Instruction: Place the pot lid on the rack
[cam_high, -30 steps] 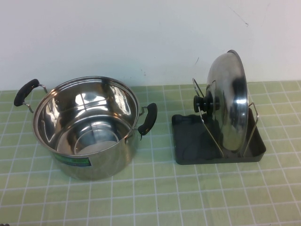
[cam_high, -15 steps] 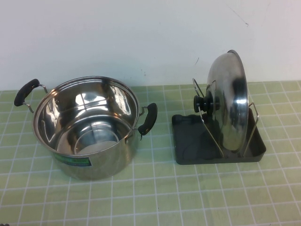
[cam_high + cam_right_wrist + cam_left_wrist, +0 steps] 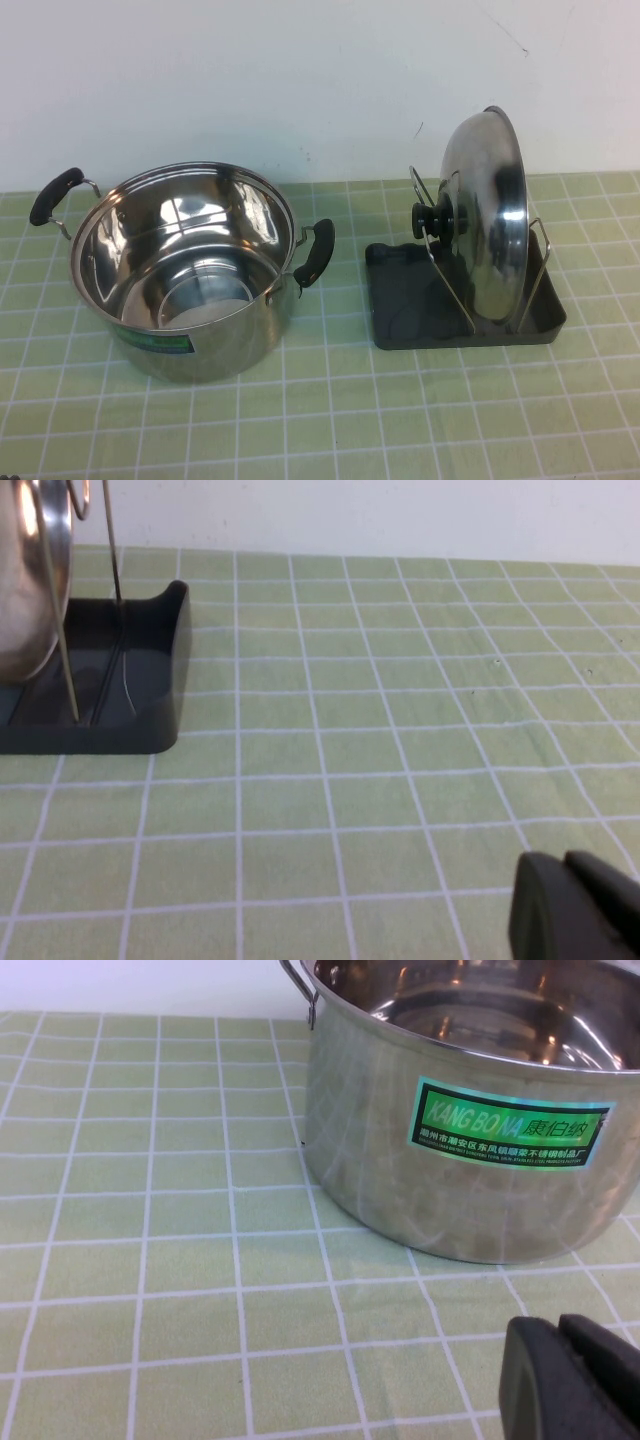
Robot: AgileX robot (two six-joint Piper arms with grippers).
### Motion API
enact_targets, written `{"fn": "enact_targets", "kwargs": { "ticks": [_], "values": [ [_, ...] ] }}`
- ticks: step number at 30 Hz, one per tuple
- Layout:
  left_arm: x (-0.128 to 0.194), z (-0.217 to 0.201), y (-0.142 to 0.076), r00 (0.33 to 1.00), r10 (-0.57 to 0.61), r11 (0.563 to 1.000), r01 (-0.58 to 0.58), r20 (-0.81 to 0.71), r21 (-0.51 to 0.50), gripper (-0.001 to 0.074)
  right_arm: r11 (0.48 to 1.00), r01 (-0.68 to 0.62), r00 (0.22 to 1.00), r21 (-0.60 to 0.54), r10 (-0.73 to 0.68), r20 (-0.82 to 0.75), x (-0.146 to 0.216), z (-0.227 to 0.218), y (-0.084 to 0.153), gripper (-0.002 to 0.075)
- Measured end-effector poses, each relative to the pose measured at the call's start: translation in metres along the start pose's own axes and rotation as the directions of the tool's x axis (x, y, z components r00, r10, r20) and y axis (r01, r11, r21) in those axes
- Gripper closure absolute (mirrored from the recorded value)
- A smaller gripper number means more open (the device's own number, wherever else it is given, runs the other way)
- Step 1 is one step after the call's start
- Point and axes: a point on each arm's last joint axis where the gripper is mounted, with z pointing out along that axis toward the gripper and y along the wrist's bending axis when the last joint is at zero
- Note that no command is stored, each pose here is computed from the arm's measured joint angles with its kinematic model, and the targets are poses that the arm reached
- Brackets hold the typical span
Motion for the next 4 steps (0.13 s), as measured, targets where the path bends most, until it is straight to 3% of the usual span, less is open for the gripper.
{"fn": "enact_targets", "kwargs": {
  "ticks": [4],
  "values": [
    [0.0000, 0.0000, 0.0000, 1.000, 0.000, 1.000, 0.000, 0.000, 0.000, 0.0737, 1.000, 0.000, 1.000, 0.000, 0.000, 0.000, 0.0000, 0.0000, 0.0000, 0.0726]
  ]
}}
